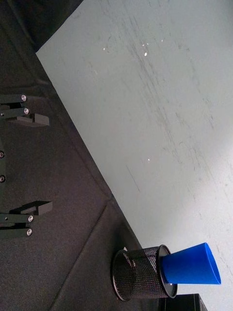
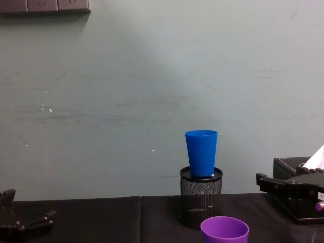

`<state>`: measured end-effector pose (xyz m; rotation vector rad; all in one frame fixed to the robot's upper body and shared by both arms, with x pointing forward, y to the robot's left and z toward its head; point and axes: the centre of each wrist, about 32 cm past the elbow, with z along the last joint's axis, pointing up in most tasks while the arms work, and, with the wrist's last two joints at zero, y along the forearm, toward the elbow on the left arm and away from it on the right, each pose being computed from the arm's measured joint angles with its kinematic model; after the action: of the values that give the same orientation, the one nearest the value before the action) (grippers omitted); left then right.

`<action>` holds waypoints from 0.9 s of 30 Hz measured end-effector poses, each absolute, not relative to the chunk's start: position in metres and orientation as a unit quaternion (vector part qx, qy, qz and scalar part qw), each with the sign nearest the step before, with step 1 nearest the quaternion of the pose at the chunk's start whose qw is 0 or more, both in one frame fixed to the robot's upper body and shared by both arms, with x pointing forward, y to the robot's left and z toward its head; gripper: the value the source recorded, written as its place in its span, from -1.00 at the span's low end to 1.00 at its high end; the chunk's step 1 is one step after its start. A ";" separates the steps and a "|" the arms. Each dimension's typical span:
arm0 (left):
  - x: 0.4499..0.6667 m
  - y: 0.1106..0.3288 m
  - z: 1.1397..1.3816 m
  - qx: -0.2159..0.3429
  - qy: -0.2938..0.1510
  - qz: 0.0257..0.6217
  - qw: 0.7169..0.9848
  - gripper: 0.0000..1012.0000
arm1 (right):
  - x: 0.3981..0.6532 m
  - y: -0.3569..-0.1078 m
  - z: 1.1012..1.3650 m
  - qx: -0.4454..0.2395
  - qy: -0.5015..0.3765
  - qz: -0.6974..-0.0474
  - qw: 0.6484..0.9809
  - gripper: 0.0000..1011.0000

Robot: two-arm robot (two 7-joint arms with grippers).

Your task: Pick up one cup with a gripper and tap it against the other cup.

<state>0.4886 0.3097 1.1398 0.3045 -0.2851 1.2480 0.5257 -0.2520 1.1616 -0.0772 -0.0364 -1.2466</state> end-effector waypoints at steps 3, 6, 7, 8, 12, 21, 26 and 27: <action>0.489 0.310 1.140 0.141 -0.132 0.580 0.791 0.98 | 0.526 -0.252 1.162 -0.036 -0.017 -0.583 0.811 0.98; 0.489 0.310 1.140 0.141 -0.132 0.580 0.791 0.98 | 0.526 -0.252 1.162 -0.036 -0.017 -0.583 0.811 0.98; 0.489 0.310 1.140 0.141 -0.132 0.580 0.791 0.98 | 0.526 -0.252 1.162 -0.036 -0.017 -0.583 0.811 0.98; 0.489 0.310 1.140 0.141 -0.132 0.580 0.791 0.98 | 0.526 -0.252 1.162 -0.036 -0.017 -0.583 0.811 0.98; 0.489 0.310 1.140 0.141 -0.132 0.580 0.791 0.98 | 0.526 -0.252 1.162 -0.036 -0.017 -0.583 0.811 0.98; 0.489 0.310 1.140 0.142 -0.132 0.580 0.791 0.98 | 0.526 -0.252 1.162 -0.036 -0.017 -0.584 0.811 0.98; 0.489 0.310 1.140 0.142 -0.132 0.580 0.791 0.98 | 0.526 -0.252 1.162 -0.036 -0.017 -0.584 0.811 0.98; 0.489 0.310 1.140 0.141 -0.132 0.580 0.791 0.98 | 0.526 -0.252 1.162 -0.036 -0.017 -0.584 0.811 0.98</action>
<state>0.4886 0.3097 1.1398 0.3045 -0.2850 1.2480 0.5257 -0.2520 1.1618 -0.0772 -0.0370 -1.2471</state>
